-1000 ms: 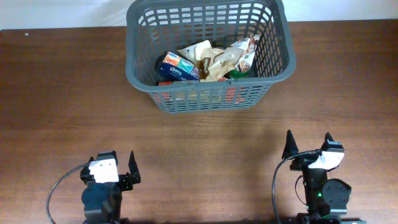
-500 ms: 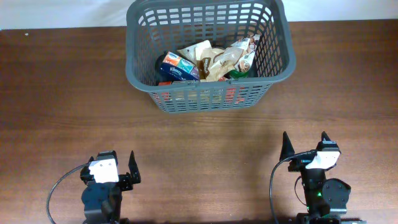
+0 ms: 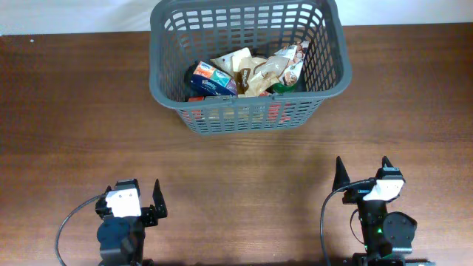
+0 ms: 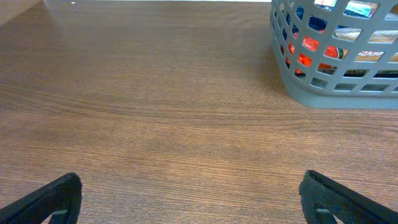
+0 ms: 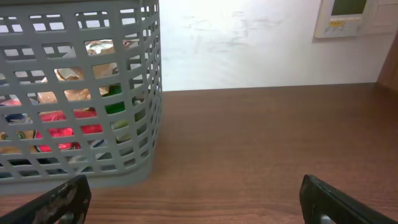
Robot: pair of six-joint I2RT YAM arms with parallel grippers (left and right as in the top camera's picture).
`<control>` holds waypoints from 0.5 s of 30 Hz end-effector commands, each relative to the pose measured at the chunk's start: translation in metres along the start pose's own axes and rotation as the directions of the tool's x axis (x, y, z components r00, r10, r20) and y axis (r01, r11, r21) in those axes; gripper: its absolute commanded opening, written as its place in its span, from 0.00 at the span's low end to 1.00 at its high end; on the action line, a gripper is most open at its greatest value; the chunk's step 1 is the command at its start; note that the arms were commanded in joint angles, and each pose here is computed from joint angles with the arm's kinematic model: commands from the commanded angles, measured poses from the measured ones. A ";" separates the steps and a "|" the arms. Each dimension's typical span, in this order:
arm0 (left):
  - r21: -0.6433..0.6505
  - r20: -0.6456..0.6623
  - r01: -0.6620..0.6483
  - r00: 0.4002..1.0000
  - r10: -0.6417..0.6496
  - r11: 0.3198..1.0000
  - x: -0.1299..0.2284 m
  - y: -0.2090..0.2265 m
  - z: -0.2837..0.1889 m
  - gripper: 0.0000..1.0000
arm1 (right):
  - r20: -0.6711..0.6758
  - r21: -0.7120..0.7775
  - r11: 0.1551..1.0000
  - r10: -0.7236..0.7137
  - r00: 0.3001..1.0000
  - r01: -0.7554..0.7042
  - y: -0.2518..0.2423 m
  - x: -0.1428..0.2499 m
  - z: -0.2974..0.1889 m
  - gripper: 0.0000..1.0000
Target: Pack container
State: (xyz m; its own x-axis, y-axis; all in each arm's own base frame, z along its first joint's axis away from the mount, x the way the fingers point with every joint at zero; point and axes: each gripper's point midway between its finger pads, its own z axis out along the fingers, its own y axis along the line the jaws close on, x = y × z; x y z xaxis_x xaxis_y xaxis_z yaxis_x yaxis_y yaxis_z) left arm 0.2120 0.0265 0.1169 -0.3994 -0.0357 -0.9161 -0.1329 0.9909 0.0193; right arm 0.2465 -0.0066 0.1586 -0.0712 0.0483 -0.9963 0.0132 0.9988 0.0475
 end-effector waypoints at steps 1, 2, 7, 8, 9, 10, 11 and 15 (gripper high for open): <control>-0.013 0.005 0.012 1.000 -0.012 1.000 0.001 0.003 0.000 0.99 | 0.004 -0.020 1.000 -0.010 1.000 0.010 0.003 0.000 0.000 0.99; -0.013 0.005 0.012 1.000 -0.012 1.000 0.001 0.003 0.000 0.99 | 0.004 -0.020 1.000 -0.010 1.000 0.010 0.003 0.000 0.000 0.99; -0.013 0.005 0.012 1.000 -0.012 1.000 0.001 0.003 0.000 0.99 | 0.004 -0.020 1.000 -0.010 1.000 0.010 0.003 0.000 0.000 0.99; -0.014 0.005 0.012 1.000 -0.012 1.000 0.001 0.003 0.000 0.99 | 0.004 -0.020 1.000 -0.010 1.000 0.010 0.003 0.000 0.000 0.99; -0.014 0.005 0.012 1.000 -0.012 1.000 0.001 0.003 0.000 0.99 | 0.004 -0.020 1.000 -0.010 1.000 0.010 0.003 0.000 0.000 0.99; -0.013 0.005 0.012 1.000 -0.012 1.000 0.001 0.003 0.000 0.99 | 0.004 -0.020 1.000 -0.010 1.000 0.010 0.003 0.000 0.000 0.99; -0.013 0.005 0.012 1.000 -0.012 1.000 0.001 0.003 0.000 0.99 | 0.004 -0.020 1.000 -0.010 1.000 0.010 0.003 0.000 0.000 0.99; -0.014 0.005 0.012 1.000 -0.012 1.000 0.001 0.003 0.000 0.99 | 0.004 -0.020 1.000 -0.010 1.000 0.010 0.003 0.000 0.000 0.99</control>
State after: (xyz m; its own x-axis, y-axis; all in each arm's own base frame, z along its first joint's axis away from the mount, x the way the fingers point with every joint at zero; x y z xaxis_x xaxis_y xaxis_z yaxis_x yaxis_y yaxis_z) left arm 0.2120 0.0264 0.1168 -0.3998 -0.0353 -0.9159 -0.1324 0.9910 0.0196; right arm 0.2465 -0.0065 0.1587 -0.0709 0.0460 -0.9964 0.0126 0.9989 0.0452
